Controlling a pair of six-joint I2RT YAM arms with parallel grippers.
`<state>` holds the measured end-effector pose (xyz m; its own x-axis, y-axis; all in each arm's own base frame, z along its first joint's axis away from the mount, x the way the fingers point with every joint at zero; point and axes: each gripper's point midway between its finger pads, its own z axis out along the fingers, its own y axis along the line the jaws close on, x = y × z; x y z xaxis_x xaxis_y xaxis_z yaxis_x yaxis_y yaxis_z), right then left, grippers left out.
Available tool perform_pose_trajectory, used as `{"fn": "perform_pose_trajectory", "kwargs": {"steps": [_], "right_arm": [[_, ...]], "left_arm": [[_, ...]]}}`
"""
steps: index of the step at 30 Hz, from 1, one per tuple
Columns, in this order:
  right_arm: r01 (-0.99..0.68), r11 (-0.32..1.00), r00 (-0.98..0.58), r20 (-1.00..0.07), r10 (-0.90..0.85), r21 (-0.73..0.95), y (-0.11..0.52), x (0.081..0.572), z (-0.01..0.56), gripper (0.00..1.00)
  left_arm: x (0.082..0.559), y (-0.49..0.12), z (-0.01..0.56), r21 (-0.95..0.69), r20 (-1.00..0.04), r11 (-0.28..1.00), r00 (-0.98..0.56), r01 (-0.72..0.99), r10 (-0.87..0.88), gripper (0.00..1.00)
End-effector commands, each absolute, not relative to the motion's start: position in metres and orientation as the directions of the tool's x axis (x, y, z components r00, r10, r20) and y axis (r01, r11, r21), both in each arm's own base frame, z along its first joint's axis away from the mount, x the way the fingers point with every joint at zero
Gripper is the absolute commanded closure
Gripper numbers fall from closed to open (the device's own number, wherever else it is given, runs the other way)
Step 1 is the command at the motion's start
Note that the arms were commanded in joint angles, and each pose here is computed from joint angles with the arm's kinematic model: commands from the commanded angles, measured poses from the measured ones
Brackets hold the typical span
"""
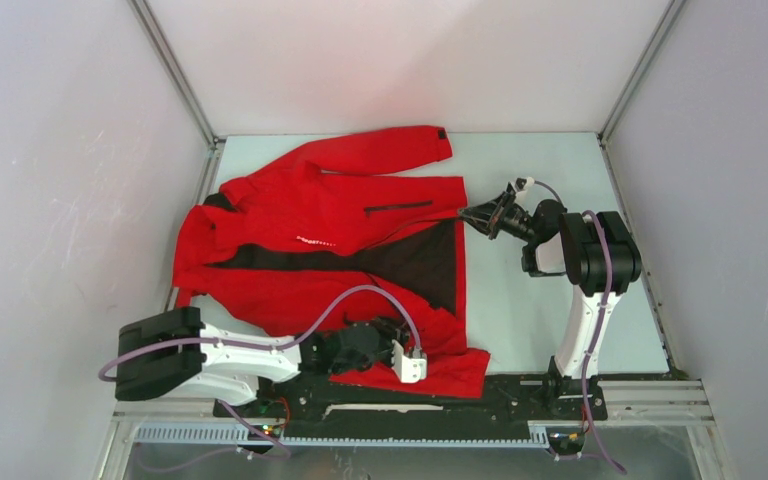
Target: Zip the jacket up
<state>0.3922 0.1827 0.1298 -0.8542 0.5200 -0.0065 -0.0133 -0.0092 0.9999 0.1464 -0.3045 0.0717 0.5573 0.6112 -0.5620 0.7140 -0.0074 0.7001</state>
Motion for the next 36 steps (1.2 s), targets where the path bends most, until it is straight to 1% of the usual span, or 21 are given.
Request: {"fn": "perform_pose_trajectory", "kwargs": {"steps": [1, 3, 4, 6, 8, 10, 11, 12, 14, 15, 16, 18, 21, 24, 27, 29, 32, 36], "right_arm": [[-0.073, -0.007, -0.854, -0.059, 0.518, 0.997, 0.184, 0.391, 0.137, 1.0], [-0.073, -0.005, -0.853, -0.06, 0.518, 0.997, 0.184, 0.391, 0.136, 1.0], [-0.074, -0.004, -0.853, -0.062, 0.518, 0.997, 0.184, 0.391, 0.136, 1.0], [-0.074, -0.004, -0.854, -0.061, 0.517, 0.997, 0.184, 0.391, 0.136, 1.0], [-0.073, -0.004, -0.855, -0.061, 0.514, 0.997, 0.185, 0.39, 0.135, 1.0], [-0.076, -0.004, -0.855, -0.063, 0.515, 0.997, 0.185, 0.391, 0.135, 1.0], [-0.075, -0.004, -0.855, -0.062, 0.514, 0.997, 0.185, 0.39, 0.135, 1.0], [-0.074, -0.004, -0.856, -0.062, 0.513, 0.997, 0.185, 0.39, 0.135, 1.0], [-0.073, -0.006, -0.856, -0.059, 0.513, 0.997, 0.184, 0.39, 0.135, 1.0], [-0.072, -0.007, -0.856, -0.058, 0.515, 0.997, 0.184, 0.39, 0.135, 1.0], [-0.071, -0.007, -0.856, -0.057, 0.515, 0.997, 0.184, 0.39, 0.135, 1.0], [-0.072, -0.005, -0.855, -0.059, 0.515, 0.997, 0.183, 0.391, 0.135, 1.0], [-0.073, -0.004, -0.855, -0.061, 0.516, 0.997, 0.183, 0.391, 0.135, 1.0], [-0.077, -0.004, -0.854, -0.064, 0.516, 0.997, 0.182, 0.391, 0.136, 1.0], [-0.077, -0.002, -0.853, -0.065, 0.517, 0.997, 0.181, 0.391, 0.135, 1.0], [-0.074, -0.001, -0.852, -0.062, 0.521, 0.997, 0.18, 0.392, 0.134, 1.0], [-0.067, 0.001, -0.848, -0.058, 0.527, 0.998, 0.179, 0.393, 0.131, 1.0], [-0.054, 0.01, -0.841, -0.051, 0.538, 0.999, 0.175, 0.399, 0.127, 1.0]], "left_arm": [[0.139, -0.325, 0.091, 0.649, -0.657, 0.05, 0.526, 0.759, 0.54, 0.71], [0.139, -0.327, 0.093, 0.646, -0.664, 0.056, 0.523, 0.762, 0.534, 0.76], [0.141, -0.328, 0.094, 0.642, -0.672, 0.07, 0.515, 0.764, 0.533, 0.77], [0.15, -0.327, 0.093, 0.638, -0.682, 0.109, 0.493, 0.763, 0.54, 0.76], [0.164, -0.326, 0.096, 0.63, -0.703, 0.172, 0.463, 0.758, 0.54, 0.73], [0.184, -0.325, 0.107, 0.61, -0.741, 0.272, 0.412, 0.745, 0.531, 0.62], [0.195, -0.325, 0.118, 0.573, -0.785, 0.352, 0.372, 0.74, 0.494, 0.55], [0.203, -0.327, 0.128, 0.514, -0.833, 0.406, 0.326, 0.756, 0.447, 0.5], [0.217, -0.334, 0.14, 0.356, -0.908, 0.409, 0.207, 0.841, 0.365, 0.41], [0.224, -0.336, 0.143, 0.288, -0.926, 0.41, 0.143, 0.866, 0.35, 0.38], [0.234, -0.34, 0.148, 0.245, -0.932, 0.414, 0.095, 0.876, 0.351, 0.37], [0.245, -0.344, 0.143, 0.174, -0.918, 0.367, 0.015, 0.914, 0.397, 0.38], [0.257, -0.352, 0.133, 0.036, -0.897, 0.338, -0.118, 0.941, 0.425, 0.4], [0.272, -0.364, 0.122, -0.107, -0.873, 0.383, -0.271, 0.917, 0.405, 0.4], [0.282, -0.38, 0.118, -0.252, -0.833, 0.406, -0.41, 0.878, 0.371, 0.29], [0.284, -0.391, 0.113, -0.314, -0.81, 0.401, -0.463, 0.86, 0.359, 0.29], [0.291, -0.403, 0.109, -0.36, -0.801, 0.404, -0.501, 0.841, 0.329, 0.28], [0.318, -0.4, 0.089, -0.403, -0.765, 0.476, -0.573, 0.782, 0.293, 0.3]]}}
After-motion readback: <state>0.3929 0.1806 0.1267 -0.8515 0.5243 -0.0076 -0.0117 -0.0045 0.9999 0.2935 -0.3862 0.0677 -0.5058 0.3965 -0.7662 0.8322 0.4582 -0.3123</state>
